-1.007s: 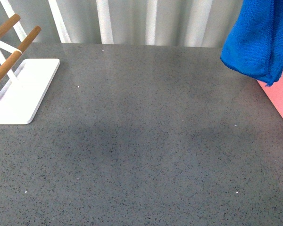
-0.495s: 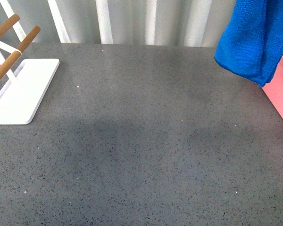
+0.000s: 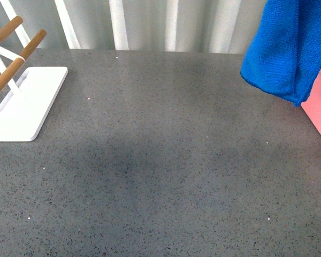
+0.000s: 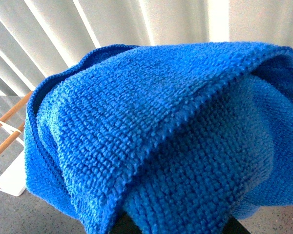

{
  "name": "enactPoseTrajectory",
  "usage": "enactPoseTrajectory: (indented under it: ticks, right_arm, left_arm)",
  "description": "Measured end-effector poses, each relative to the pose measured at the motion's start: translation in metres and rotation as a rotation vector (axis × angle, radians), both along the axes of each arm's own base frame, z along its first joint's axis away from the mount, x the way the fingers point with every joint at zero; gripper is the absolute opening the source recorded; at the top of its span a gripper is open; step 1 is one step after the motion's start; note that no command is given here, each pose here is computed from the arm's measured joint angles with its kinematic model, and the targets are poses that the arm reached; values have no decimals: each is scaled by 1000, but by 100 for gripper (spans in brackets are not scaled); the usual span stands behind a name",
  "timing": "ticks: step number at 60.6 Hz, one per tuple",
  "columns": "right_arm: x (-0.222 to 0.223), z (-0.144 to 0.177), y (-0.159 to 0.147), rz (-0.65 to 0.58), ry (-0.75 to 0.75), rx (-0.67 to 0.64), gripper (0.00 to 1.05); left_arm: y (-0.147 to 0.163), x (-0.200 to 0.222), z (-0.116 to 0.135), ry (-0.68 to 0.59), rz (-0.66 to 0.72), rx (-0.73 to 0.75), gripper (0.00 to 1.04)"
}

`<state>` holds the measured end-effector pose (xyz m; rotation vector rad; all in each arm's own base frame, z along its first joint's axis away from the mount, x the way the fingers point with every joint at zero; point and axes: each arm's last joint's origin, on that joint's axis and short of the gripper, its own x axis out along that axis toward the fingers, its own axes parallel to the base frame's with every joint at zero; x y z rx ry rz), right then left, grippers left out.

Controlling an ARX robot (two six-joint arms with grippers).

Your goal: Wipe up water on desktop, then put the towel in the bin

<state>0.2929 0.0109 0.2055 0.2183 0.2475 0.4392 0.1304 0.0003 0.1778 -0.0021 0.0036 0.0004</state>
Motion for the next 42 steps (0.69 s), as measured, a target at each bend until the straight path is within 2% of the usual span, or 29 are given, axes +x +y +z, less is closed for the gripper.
enactPoseTrajectory:
  ticks: [42]
  right_arm:
    - [-2, 1, 8, 12, 9, -20, 5]
  left_arm:
    - [0, -18, -3, -31, 1, 0, 3]
